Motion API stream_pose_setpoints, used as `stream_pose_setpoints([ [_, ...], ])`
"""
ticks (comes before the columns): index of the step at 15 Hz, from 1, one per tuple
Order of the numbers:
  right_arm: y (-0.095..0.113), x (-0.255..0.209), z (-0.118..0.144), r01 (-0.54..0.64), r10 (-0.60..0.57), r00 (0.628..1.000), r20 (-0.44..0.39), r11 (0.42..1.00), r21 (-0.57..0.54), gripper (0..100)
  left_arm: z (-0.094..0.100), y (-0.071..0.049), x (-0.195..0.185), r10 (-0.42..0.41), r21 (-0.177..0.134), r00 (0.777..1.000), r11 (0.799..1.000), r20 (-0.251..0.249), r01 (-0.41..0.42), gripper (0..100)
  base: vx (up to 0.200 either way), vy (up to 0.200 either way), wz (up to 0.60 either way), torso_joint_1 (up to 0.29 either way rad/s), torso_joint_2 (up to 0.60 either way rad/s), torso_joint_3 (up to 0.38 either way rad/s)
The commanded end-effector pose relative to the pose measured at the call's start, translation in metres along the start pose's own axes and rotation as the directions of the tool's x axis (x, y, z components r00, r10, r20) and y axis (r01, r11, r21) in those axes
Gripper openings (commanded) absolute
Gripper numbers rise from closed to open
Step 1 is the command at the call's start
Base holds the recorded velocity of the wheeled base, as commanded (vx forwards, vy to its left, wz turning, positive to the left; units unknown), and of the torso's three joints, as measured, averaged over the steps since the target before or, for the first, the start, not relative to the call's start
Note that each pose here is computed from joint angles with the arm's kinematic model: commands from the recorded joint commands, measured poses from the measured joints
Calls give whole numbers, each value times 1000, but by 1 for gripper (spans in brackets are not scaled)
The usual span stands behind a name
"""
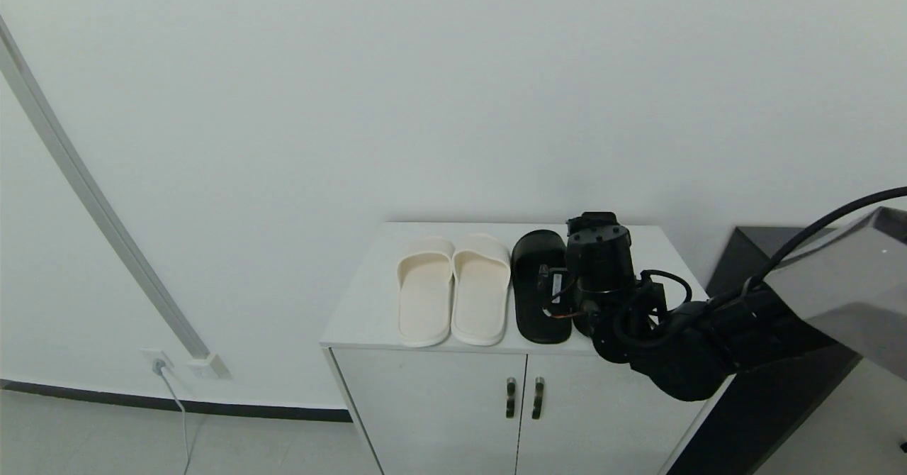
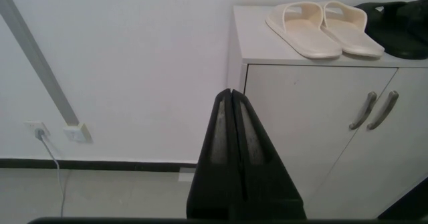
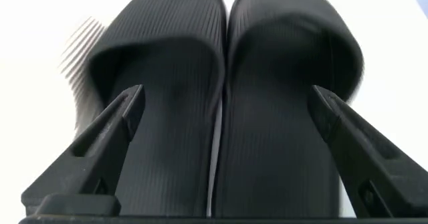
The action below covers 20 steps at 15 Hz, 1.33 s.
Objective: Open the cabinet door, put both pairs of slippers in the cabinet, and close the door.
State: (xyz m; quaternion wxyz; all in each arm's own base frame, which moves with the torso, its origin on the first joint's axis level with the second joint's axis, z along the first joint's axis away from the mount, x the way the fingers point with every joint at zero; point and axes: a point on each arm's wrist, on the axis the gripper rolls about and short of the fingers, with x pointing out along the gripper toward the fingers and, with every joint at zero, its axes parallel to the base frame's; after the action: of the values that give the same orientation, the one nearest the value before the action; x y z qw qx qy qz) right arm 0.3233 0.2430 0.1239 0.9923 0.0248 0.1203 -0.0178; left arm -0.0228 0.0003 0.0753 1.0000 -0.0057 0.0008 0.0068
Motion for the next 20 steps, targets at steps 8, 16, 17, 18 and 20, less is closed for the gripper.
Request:
stream_pose_setpoints([
  [8,3,49,-17,38,-37,998,51,999,-19,100,0,0,0,2,-2,1000,1000,0,-2,0,0,0,0,0,0,0],
  [16,1,51,-21,45,-44,998,46,999,-26,0,0,0,0,0,-2,1000,1000,0,0,0,0,0,0,0,0,0],
  [17,2,51,-21,44,-43,998,46,999,-28,0,0,0,0,0,-2,1000,1000,0,0,0,0,0,0,0,0,0],
  [18,2,51,-21,42,-41,998,46,999,-29,0,0,0,0,0,-4,1000,1000,0,0,0,0,0,0,0,0,0],
  [20,2,50,-21,41,-40,998,45,999,-30,0,0,0,0,0,-4,1000,1000,2,0,0,0,0,0,0,0,0],
])
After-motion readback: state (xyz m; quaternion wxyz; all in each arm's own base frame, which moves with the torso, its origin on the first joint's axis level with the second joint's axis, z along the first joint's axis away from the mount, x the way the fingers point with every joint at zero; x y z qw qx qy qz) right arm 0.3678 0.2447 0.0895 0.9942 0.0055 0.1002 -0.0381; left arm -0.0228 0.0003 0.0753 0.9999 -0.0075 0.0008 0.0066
